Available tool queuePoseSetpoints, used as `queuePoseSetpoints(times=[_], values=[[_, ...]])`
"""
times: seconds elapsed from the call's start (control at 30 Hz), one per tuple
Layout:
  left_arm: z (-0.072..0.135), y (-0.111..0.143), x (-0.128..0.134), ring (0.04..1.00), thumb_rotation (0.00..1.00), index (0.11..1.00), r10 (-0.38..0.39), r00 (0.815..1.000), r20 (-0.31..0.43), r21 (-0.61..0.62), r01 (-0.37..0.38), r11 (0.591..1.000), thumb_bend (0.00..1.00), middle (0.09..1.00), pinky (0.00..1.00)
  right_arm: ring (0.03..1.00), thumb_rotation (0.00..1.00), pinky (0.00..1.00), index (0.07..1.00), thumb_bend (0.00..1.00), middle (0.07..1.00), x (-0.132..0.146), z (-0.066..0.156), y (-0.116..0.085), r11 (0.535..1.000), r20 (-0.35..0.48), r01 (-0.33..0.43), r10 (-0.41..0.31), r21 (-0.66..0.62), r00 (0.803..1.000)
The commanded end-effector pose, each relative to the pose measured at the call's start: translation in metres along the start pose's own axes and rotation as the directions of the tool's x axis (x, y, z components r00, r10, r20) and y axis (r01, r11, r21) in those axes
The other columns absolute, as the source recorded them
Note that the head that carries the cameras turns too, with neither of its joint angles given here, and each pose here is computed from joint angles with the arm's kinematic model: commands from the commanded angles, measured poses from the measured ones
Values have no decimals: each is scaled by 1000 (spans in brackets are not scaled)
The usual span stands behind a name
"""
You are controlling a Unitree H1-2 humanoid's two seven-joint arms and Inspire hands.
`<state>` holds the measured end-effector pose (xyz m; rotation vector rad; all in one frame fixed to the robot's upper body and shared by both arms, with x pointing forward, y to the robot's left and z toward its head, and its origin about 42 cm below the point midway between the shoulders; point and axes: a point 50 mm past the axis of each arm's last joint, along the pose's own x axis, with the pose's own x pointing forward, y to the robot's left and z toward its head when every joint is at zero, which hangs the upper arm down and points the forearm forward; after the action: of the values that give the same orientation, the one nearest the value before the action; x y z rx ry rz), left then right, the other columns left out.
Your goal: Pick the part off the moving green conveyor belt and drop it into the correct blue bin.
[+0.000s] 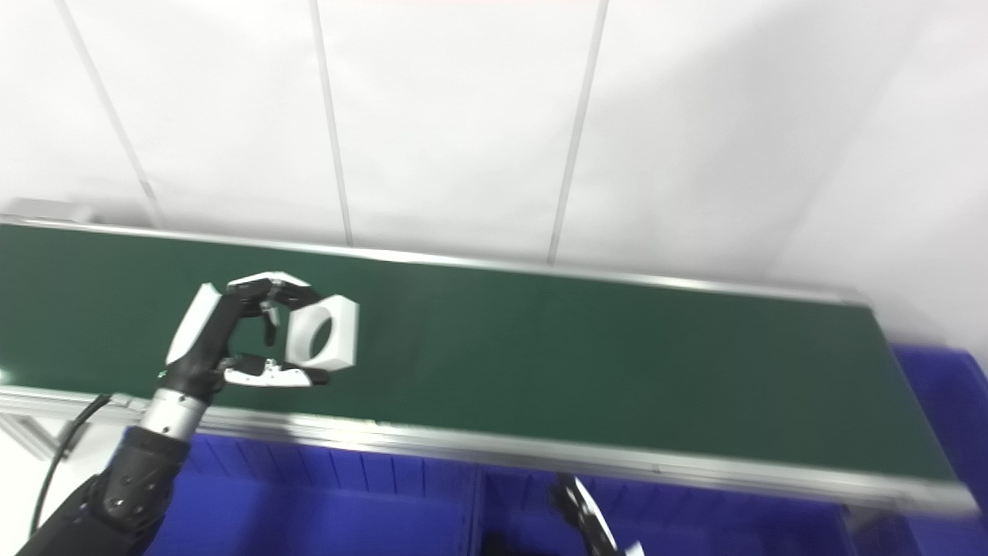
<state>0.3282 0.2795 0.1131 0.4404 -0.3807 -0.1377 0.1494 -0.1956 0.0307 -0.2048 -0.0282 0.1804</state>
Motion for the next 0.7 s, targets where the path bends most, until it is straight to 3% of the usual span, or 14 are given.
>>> queuePoseSetpoints(times=[0.0,0.33,0.4,0.43,0.47,0.53,0.67], values=[[9,-3,0,429,0,487,-6,999,37,-46,7,999,496,527,373,877,386,855,938,889,899,6,11,-1,1000,86,29,-28,-4,996],[14,-46,-60,393,0,485,-107,994,-22,-105,104,989,494,530,312,884,429,863,945,889,907,9,15,1,999,95,46,-45,-14,994],[13,-51,-69,428,0,480,-129,991,-29,-75,127,989,499,509,184,886,427,864,945,883,906,9,15,1,999,96,47,-46,-11,994],[13,-53,-72,225,0,479,-141,989,-33,-74,138,988,509,502,116,881,428,860,944,884,905,9,14,1,999,95,48,-47,-10,994],[11,-56,-78,240,0,480,-159,986,-52,-106,153,983,508,501,130,880,426,858,943,885,905,9,15,1,999,97,49,-48,-8,994],[7,-61,-87,413,0,480,-185,980,-77,-136,173,975,501,502,241,879,414,852,940,887,904,10,15,1,999,97,49,-49,-5,994],[1,-69,-102,411,0,492,-252,961,-109,-103,242,965,495,525,364,875,411,853,939,892,902,10,14,0,999,97,51,-50,-7,994]])
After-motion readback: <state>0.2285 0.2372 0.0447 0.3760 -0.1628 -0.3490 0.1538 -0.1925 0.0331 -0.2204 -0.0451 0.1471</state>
